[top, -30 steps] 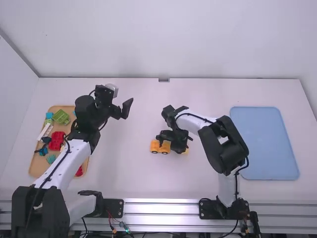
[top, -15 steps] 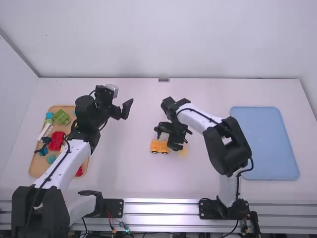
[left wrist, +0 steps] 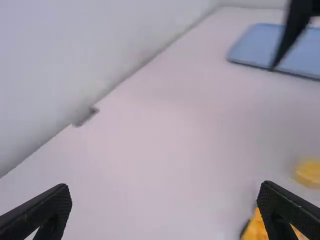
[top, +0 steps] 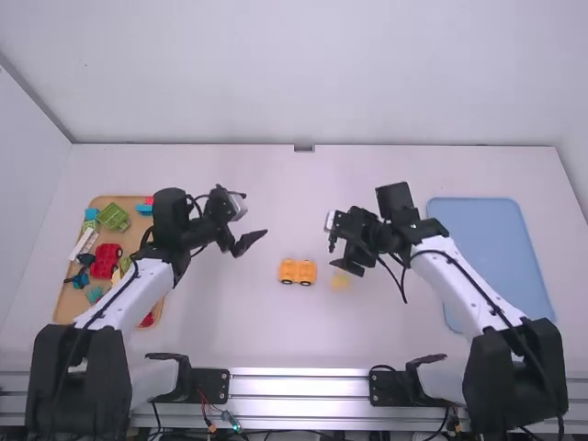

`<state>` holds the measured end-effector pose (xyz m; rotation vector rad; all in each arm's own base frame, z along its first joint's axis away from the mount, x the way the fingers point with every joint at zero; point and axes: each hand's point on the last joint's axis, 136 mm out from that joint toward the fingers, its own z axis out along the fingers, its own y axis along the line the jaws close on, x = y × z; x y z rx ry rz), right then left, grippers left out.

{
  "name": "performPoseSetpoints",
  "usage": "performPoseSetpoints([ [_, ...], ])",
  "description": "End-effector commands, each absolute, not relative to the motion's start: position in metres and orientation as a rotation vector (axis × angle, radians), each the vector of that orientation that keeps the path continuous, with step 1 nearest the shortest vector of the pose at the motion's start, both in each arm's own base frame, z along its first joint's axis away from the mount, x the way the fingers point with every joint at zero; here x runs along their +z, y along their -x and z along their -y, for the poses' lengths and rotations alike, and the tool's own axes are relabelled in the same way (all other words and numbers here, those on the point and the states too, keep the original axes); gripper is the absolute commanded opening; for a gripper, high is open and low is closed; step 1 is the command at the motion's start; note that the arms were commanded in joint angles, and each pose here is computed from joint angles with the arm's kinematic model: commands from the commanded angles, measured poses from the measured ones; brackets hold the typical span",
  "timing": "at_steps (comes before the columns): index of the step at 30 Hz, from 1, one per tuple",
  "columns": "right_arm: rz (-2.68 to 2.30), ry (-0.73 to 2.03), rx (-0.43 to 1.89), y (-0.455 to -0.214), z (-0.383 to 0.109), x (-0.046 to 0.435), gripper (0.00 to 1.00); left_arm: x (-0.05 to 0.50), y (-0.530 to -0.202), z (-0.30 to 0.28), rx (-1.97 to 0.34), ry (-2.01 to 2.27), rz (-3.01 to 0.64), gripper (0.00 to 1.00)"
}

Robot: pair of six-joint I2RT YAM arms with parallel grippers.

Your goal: Assemble lego blocks to make yellow taxi

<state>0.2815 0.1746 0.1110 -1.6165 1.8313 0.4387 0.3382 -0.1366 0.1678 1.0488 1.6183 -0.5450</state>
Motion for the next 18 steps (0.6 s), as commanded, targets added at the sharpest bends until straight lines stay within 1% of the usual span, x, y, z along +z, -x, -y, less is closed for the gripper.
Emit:
performPoseSetpoints([
  [1, -1.767, 1.599, 0.518, -0.260, -0.173, 0.099, 0.99, 0.164, -0.306, 0.161, -0.694, -1.288, -1.328, 0.99],
  [5, -1.715, 1.579, 0.538, -0.244, -0.172, 0.090, 0.99, 0.144, -0.297, 0.167, -0.781, -1.343, -1.237, 0.99],
  [6, -1.703, 1.576, 0.526, -0.240, -0.171, 0.081, 0.99, 0.131, -0.292, 0.170, -0.825, -1.363, -1.188, 0.99],
  [8, -1.699, 1.573, 0.518, -0.240, -0.171, 0.072, 0.99, 0.120, -0.290, 0.170, -0.859, -1.363, -1.171, 0.99],
  [13, -1.702, 1.499, 0.628, -0.244, -0.166, 0.044, 0.99, 0.092, -0.293, 0.172, -0.944, -1.328, -1.217, 0.99],
  [16, -1.692, 1.467, 0.689, -0.250, -0.160, 0.027, 0.99, 0.087, -0.294, 0.172, -0.966, -1.313, -1.242, 0.99],
  [18, -1.645, 1.474, 0.733, -0.249, -0.158, 0.020, 1.00, 0.087, -0.293, 0.172, -0.970, -1.312, -1.242, 0.99],
])
